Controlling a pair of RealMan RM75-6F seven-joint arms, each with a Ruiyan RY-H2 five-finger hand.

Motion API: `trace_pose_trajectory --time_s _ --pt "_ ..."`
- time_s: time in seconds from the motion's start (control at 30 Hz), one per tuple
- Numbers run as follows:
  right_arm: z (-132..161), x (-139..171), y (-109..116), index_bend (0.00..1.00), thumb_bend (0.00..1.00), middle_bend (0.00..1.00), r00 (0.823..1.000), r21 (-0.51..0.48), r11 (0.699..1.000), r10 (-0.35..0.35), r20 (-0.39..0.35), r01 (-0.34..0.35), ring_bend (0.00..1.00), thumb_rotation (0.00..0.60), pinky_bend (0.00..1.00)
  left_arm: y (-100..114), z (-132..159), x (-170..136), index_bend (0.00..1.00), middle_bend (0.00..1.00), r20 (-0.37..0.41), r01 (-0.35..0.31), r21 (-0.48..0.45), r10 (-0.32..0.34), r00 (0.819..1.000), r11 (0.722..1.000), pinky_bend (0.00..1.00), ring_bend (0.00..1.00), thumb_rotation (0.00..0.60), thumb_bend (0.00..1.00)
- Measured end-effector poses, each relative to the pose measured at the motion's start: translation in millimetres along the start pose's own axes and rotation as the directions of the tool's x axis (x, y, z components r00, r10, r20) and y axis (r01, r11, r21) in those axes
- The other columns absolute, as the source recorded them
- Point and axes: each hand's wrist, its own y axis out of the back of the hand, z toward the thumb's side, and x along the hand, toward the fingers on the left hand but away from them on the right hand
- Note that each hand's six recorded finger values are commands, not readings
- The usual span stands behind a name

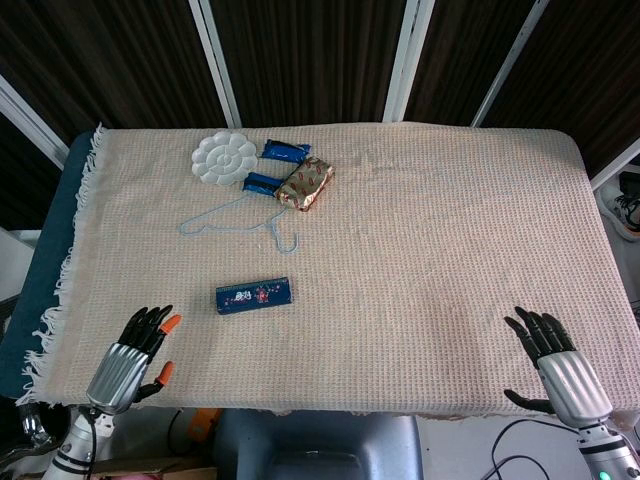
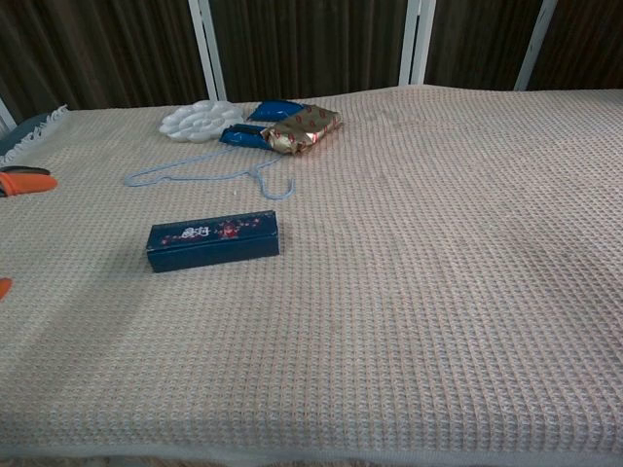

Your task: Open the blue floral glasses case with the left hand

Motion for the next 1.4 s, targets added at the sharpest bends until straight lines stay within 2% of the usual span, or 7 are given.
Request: trace_pose_trajectory --time_s 0.2,0.43,0.63,1.13,1.4 --pt "-3 -3 1 0.00 0.22 0.00 1.000 -0.002 1.000 0.000 0.012 0.000 0.00 0.600 0.00 -24 31 50 0.09 0.00 0.047 0.061 0.061 -0.063 0.997 0.996 0.00 0.00 0.600 0.41" --pt "-8 -6 2 0.00 0.22 0.00 1.000 -0.009 1.000 0.008 0.028 -0.008 0.00 0.600 0.00 -46 61 109 0.11 0.00 0.010 0.101 0.031 -0.101 0.995 0.994 0.00 0.00 0.600 0.40" --pt "-11 -6 5 0.00 0.22 0.00 0.999 -0.018 1.000 0.007 0.033 -0.006 0.00 0.600 0.00 -61 66 139 0.11 0.00 -0.046 0.127 0.025 -0.126 0.991 0.992 0.00 0.00 0.600 0.40" --pt "-11 -4 7 0.00 0.22 0.00 1.000 -0.032 0.999 0.002 0.026 -0.001 0.00 0.600 0.00 -74 53 163 0.20 0.00 -0.142 0.157 0.007 -0.154 0.978 0.988 0.00 0.00 0.600 0.40" --pt "-11 -3 9 0.00 0.22 0.00 1.000 -0.039 0.999 -0.005 0.027 0.006 0.00 0.600 0.00 -78 51 165 0.39 0.01 -0.155 0.157 0.004 -0.155 0.976 0.988 0.00 0.00 0.600 0.41"
